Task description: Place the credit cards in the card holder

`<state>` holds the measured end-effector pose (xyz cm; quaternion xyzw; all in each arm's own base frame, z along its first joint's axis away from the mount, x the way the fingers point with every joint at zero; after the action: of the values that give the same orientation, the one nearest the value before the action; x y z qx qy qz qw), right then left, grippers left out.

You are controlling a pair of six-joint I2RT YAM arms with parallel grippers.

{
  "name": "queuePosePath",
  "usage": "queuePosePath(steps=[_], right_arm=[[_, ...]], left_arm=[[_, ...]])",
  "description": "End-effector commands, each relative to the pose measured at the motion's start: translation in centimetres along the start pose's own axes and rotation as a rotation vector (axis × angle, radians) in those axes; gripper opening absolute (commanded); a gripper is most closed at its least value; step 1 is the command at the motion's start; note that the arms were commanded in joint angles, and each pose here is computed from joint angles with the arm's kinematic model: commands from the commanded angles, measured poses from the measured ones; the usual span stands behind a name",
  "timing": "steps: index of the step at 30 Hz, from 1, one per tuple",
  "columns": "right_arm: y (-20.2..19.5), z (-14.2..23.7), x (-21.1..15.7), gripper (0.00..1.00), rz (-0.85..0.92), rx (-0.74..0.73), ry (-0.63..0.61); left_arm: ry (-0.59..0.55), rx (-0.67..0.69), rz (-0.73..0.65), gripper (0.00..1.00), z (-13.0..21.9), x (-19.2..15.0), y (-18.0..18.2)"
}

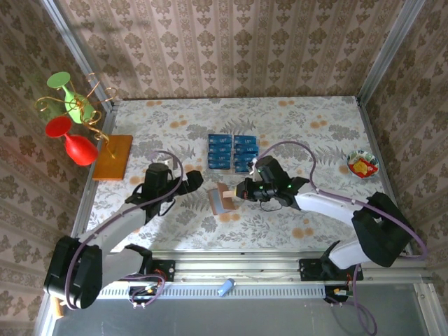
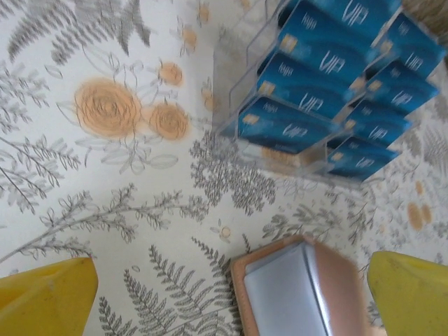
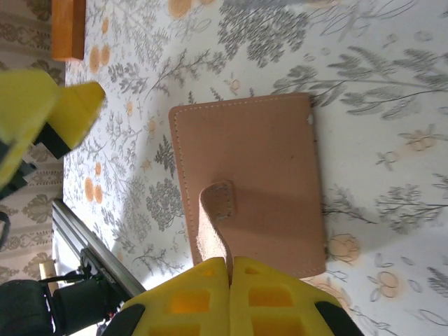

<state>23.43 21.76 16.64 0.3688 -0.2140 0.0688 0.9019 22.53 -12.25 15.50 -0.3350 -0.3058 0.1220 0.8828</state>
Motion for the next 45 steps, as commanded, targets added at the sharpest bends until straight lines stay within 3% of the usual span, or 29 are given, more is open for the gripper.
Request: queuePosePath(steps=[1, 15, 32, 45], right_arm=[[-0.8, 1.5, 0.1, 0.00, -0.004, -0.003, -0.050], [-4.2, 3.0, -1.4, 0.00, -0.054, -0.080, -0.080], [-7.4, 2.6, -2.5, 0.00, -0.105, -0.128, -0.068], [-9.5, -0.6, -2.5, 0.00, -0.134, -0.168, 0.019]], left_arm=[[0.049, 0.044, -0.041, 1.00, -0.9, -0.6, 0.4], [0.184, 0.067, -0.179, 1.00, -5.3, -2.7, -2.3], [0.287, 0.118, -0.253, 1.00, -8.5, -3.3, -2.2], [0.311, -0.025, -0.206, 0.66, -8.7, -4.1, -2.9]])
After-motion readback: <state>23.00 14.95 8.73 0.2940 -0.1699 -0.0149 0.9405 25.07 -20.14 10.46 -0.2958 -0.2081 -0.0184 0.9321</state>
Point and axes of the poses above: each hand's point on the last joint's axis, 136 mm out from that joint toward the fingers, its own z axis back along the fingers, its own y axis along the line the jaws close on, x = y × z, the point moved 9 cm from there along z, back along the fingers, and after that the axes turned 10 degrees about z, right-handed, at the moved point
